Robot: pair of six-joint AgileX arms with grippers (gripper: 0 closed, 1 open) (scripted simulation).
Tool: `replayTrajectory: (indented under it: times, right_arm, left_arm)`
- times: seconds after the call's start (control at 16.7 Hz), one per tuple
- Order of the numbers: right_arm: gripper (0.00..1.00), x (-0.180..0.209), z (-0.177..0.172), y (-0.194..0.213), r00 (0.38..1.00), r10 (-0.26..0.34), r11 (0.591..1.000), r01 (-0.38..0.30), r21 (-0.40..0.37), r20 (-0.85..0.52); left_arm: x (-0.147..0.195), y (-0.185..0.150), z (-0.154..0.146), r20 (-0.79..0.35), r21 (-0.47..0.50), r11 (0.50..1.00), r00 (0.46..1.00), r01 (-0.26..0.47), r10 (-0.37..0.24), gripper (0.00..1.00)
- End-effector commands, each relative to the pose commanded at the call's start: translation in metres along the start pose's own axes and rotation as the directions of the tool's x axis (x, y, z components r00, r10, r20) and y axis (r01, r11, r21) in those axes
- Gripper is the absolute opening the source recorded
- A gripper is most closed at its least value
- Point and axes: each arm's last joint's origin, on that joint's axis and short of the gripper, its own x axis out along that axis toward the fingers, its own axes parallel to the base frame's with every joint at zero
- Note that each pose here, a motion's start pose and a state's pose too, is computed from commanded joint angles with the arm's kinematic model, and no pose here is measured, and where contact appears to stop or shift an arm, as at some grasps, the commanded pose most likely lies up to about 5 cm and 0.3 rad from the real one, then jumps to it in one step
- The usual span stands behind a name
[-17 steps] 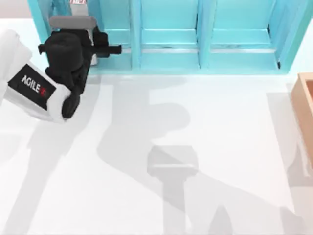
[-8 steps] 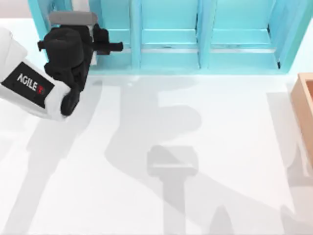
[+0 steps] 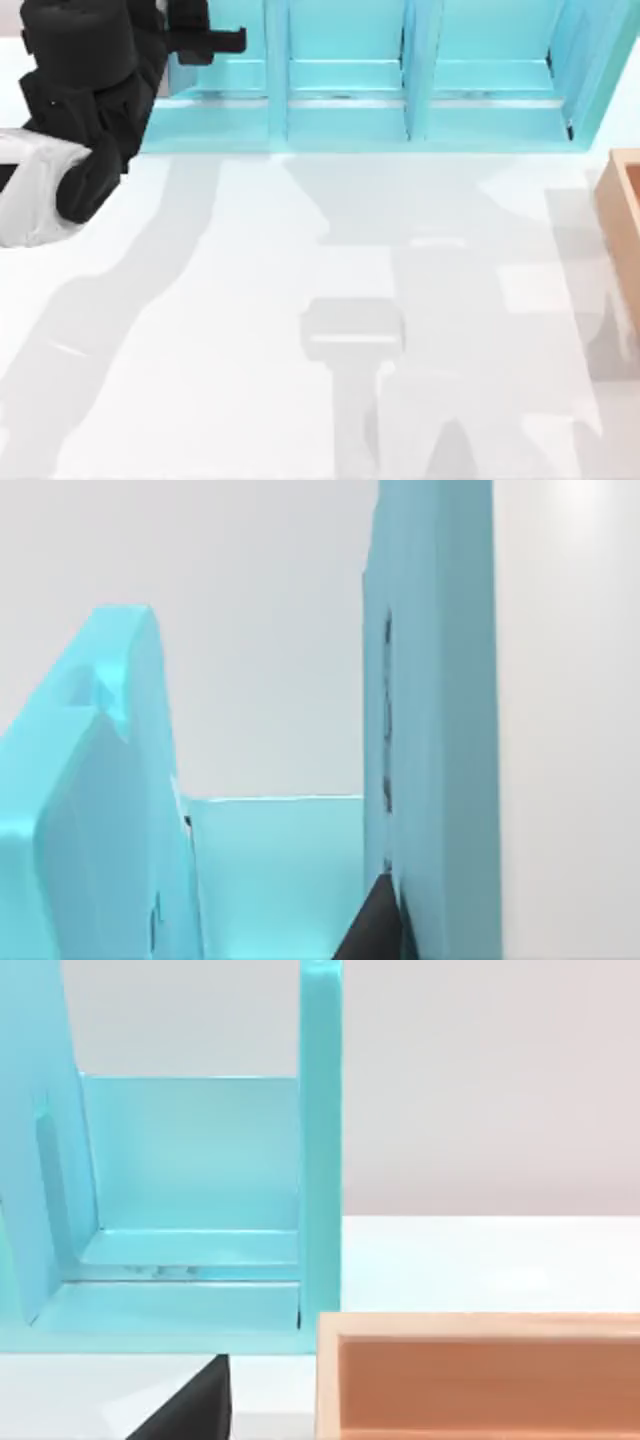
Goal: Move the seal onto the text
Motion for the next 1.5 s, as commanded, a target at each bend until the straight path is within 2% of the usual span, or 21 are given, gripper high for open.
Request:
replayTrajectory:
  times: [0.18,0.42,0.6,0.96,1.08,1.26,1.38,1.5]
  right_arm:
    - [1.00,0.000,0.000,0.000,1.000,0.000,1.000,0.000,0.000,0.000]
    - [1.00,0.000,0.000,0.000,1.000,0.000,1.000,0.000,0.000,0.000]
    - [1.00,0.000,0.000,0.000,1.000,0.000,1.000,0.000,0.000,0.000]
    - [1.00,0.000,0.000,0.000,1.000,0.000,1.000,0.000,0.000,0.000]
    - [1.00,0.000,0.000,0.000,1.000,0.000,1.000,0.000,0.000,0.000]
    - [1.00,0.000,0.000,0.000,1.000,0.000,1.000,0.000,0.000,0.000]
    - [1.00,0.000,0.000,0.000,1.000,0.000,1.000,0.000,0.000,0.000]
    - [1.00,0.000,0.000,0.000,1.000,0.000,1.000,0.000,0.000,0.000]
  left_arm:
    - [-0.053,0.004,0.031,0.009,-0.003,1.000,1.000,-0.004,0.004,0.00]
    - [-0.099,0.010,0.042,-0.007,0.004,1.000,1.000,-0.010,0.010,0.00]
    - [-0.109,0.012,0.042,-0.014,0.008,1.000,1.000,-0.012,0.012,0.00]
    - [-0.106,0.011,0.041,-0.021,0.003,1.000,1.000,-0.016,0.016,0.00]
    - [-0.102,0.002,0.040,-0.032,-0.041,0.999,0.999,-0.019,0.018,0.00]
    - [-0.092,-0.022,0.033,-0.072,-0.165,0.986,0.997,-0.040,0.029,0.00]
    - [-0.084,-0.044,0.024,-0.111,-0.278,0.958,0.993,-0.072,0.042,0.00]
    - [-0.078,-0.070,0.011,-0.151,-0.410,0.904,0.987,-0.118,0.060,0.00]
